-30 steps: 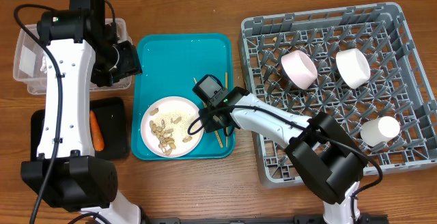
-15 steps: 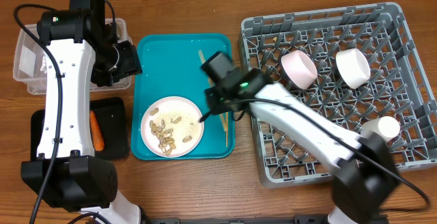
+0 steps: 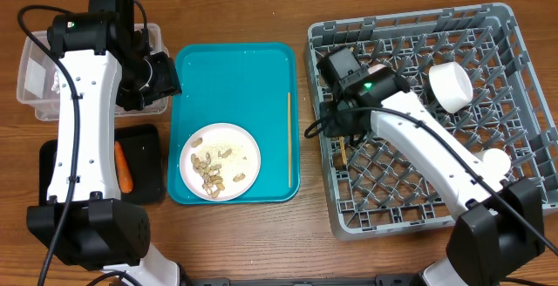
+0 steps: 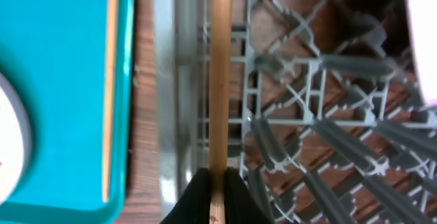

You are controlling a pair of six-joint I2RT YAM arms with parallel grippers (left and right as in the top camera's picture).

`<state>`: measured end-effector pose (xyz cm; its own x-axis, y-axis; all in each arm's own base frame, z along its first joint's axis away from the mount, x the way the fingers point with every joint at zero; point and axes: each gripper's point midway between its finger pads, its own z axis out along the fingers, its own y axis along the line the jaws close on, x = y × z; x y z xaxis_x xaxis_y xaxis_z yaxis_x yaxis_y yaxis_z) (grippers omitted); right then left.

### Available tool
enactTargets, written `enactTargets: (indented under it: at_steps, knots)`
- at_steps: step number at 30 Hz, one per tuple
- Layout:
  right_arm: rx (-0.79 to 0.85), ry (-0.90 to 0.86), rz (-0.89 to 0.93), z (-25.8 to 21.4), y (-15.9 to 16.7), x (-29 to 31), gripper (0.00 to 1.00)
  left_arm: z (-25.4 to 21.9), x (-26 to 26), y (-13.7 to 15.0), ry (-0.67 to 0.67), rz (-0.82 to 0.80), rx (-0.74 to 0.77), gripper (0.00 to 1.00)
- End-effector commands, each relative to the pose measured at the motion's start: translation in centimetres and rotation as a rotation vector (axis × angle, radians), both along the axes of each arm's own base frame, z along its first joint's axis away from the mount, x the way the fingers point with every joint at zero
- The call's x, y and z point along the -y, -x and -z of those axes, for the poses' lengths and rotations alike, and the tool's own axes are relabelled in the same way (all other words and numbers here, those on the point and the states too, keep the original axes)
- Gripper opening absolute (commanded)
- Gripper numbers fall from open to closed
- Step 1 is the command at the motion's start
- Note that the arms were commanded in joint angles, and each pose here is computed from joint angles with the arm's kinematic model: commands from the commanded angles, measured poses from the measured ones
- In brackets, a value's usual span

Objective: Sort waste into correct bins and load items into the dishwasher

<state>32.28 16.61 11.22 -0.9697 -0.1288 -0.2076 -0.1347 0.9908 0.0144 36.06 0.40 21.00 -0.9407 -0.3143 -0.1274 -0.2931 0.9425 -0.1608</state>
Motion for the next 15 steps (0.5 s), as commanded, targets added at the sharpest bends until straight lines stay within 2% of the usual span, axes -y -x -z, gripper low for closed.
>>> enactTargets:
  at_steps: [1, 3, 4, 7, 9, 12, 15]
  knots:
    - [-0.022, 0.011, -0.015, 0.9, 0.6, 0.2, 0.23, 0.0, -0.1, 0.1, -0.005, 0.011, 0.002, 0.61]
    - [-0.012, 0.005, -0.015, 0.8, 0.3, 0.1, 0.35, 0.0, -0.1, 0.1, -0.005, 0.011, 0.002, 0.61]
    - [0.0, -0.002, -0.015, 0.3, 0.0, 0.0, 0.36, 0.0, -0.1, 0.1, -0.005, 0.011, 0.001, 0.61]
    - [0.072, -0.06, -0.025, -2.9, -1.5, -1.6, 0.37, 0.0, -0.1, 0.1, -0.005, 0.011, 0.002, 0.61]
    - [0.147, -0.184, -0.086, -6.1, -2.5, -5.4, 0.38, 0.0, -0.1, 0.1, -0.005, 0.011, 0.002, 0.61]
    - [0.185, -0.229, -0.154, -6.5, -2.2, -8.6, 0.38, 0.0, -0.1, 0.1, -0.005, 0.011, 0.002, 0.61]
    - [0.138, -0.225, -0.14, -4.2, -1.5, -10.8, 0.38, 0.0, -0.1, 0.1, -0.005, 0.011, 0.002, 0.61]
